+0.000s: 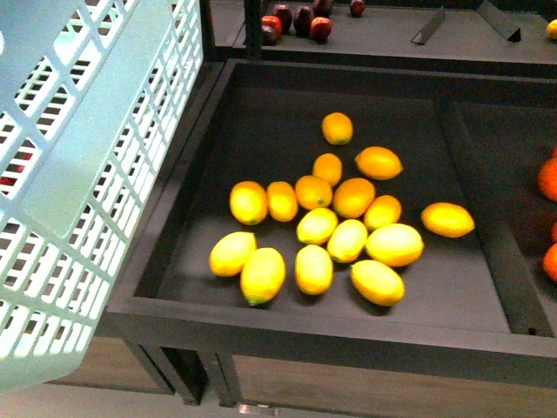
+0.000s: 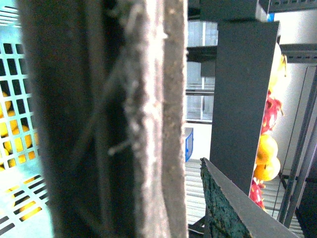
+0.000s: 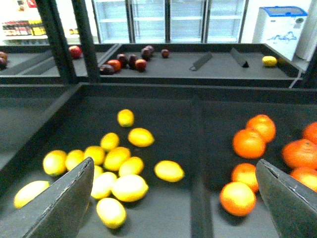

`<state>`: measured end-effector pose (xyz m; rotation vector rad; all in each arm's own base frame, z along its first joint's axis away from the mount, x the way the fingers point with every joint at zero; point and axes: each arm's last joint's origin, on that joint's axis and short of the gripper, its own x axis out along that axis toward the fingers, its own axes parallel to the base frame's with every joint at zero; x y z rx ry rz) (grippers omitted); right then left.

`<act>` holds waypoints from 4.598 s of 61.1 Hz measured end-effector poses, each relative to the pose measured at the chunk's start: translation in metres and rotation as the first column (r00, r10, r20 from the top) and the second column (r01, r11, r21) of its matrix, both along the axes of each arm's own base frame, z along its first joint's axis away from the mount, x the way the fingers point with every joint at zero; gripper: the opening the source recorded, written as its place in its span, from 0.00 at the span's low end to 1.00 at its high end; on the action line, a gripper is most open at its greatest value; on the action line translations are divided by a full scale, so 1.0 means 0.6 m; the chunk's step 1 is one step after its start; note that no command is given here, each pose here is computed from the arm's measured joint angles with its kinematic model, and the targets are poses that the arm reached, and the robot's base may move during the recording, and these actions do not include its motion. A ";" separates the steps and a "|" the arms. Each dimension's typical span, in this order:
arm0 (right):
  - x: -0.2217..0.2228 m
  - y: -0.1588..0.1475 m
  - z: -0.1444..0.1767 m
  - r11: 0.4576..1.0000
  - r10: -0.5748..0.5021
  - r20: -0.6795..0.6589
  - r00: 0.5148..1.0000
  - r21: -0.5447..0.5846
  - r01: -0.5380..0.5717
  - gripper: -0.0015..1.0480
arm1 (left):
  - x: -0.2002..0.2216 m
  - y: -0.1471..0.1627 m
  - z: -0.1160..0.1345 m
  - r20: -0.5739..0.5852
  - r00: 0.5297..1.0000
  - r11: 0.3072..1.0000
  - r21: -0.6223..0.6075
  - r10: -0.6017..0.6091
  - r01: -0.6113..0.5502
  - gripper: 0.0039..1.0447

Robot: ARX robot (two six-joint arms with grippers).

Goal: Pick lemon and mango into basket

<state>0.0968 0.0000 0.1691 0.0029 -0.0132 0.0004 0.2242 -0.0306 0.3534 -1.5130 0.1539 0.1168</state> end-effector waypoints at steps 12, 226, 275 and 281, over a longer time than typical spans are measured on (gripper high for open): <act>0.000 0.000 0.000 1.000 -0.001 0.001 1.000 0.000 0.001 0.92 | 0.001 0.000 -0.001 -0.002 1.000 1.000 0.000 -0.002 0.002 0.27; 0.607 -0.230 -0.303 0.982 -0.179 -0.688 0.704 -0.163 0.090 0.92 | 0.148 -0.340 -0.008 -0.335 0.367 0.223 0.398 -0.868 0.890 0.26; 0.679 -0.241 -0.336 0.971 -0.200 -0.718 0.666 -0.238 0.035 0.92 | 0.147 -0.340 -0.008 -0.334 0.366 0.222 0.397 -0.869 0.891 0.26; 0.676 -0.241 -0.339 0.960 -0.212 -0.720 0.661 -0.279 0.004 0.92 | 0.147 -0.341 -0.008 -0.334 0.364 0.221 0.397 -0.869 0.891 0.26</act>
